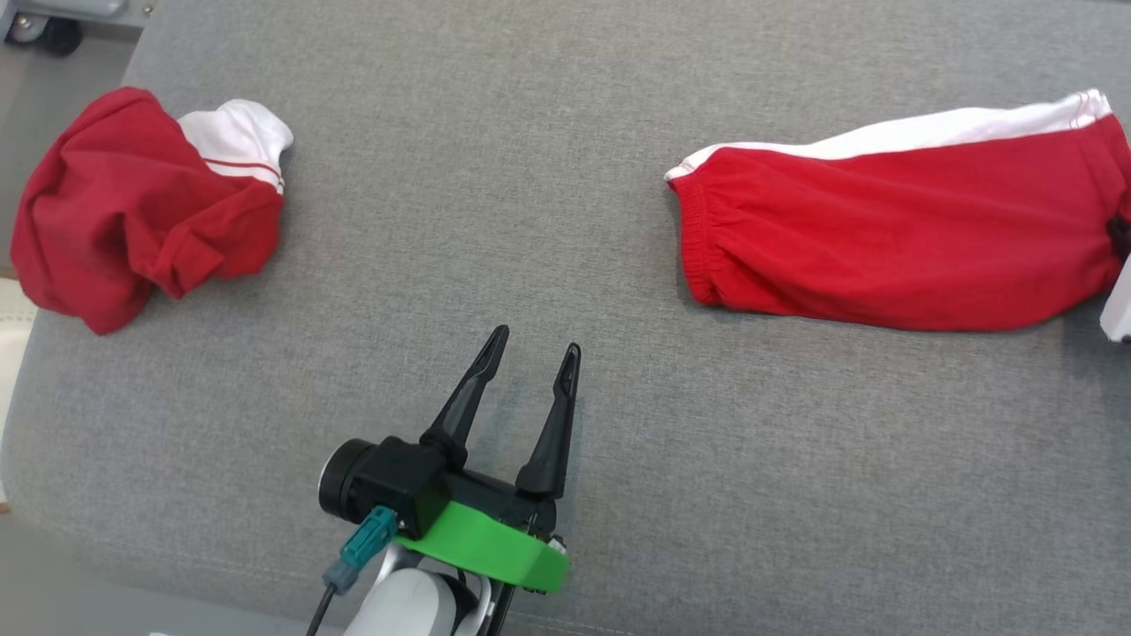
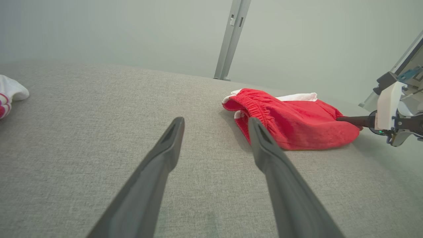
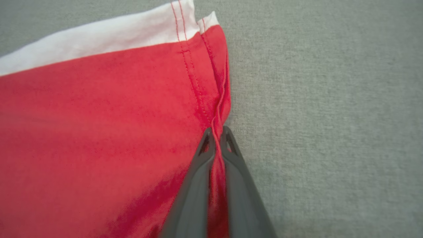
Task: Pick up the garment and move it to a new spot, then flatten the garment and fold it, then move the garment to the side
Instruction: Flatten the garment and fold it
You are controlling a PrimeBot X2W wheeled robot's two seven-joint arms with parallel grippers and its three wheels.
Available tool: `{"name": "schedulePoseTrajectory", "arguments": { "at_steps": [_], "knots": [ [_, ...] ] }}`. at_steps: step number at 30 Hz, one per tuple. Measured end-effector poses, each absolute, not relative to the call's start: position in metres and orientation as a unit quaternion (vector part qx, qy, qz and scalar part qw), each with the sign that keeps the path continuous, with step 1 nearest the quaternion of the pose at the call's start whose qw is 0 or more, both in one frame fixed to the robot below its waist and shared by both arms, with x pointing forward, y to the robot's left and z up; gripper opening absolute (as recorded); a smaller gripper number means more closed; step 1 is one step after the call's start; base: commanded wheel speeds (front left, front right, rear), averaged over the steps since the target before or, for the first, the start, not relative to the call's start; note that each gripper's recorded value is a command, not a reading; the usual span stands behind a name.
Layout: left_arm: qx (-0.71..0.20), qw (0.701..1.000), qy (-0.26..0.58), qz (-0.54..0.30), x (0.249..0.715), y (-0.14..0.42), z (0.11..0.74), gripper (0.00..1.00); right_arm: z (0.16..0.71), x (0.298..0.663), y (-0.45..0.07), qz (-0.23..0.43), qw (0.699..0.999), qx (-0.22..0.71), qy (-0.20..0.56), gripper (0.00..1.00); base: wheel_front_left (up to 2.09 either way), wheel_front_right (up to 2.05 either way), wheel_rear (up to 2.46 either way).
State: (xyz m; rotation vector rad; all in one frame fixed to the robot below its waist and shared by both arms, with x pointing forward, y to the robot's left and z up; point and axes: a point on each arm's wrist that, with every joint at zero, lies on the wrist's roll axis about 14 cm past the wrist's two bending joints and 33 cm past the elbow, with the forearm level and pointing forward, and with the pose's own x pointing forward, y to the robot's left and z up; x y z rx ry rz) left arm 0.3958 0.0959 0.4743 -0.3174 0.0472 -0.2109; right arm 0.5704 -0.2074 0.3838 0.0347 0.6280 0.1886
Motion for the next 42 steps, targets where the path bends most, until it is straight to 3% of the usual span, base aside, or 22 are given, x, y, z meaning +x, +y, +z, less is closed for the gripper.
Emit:
{"name": "schedulePoseTrajectory", "arguments": {
  "at_steps": [8,18,29,42],
  "knots": [
    [-0.157,0.977,0.016,-0.14,0.395,0.074,0.48,1.0,0.384,0.52,-0.266,0.038,0.952,0.02,0.305,0.0,0.0,0.0,0.0],
    [-0.158,0.97,0.008,-0.184,0.397,0.047,0.487,1.0,0.417,0.51,-0.279,0.035,0.965,0.012,0.261,0.0,0.0,0.0,0.0],
    [-0.166,0.967,-0.009,-0.191,0.389,0.041,0.503,1.0,0.493,0.533,-0.215,0.137,0.975,-0.013,0.177,0.0,0.0,0.0,0.0],
    [-0.174,0.97,-0.01,-0.172,0.383,0.052,0.506,1.0,0.522,0.527,-0.088,0.285,0.946,-0.014,0.156,0.0,0.0,0.0,0.0]
  ]
}}
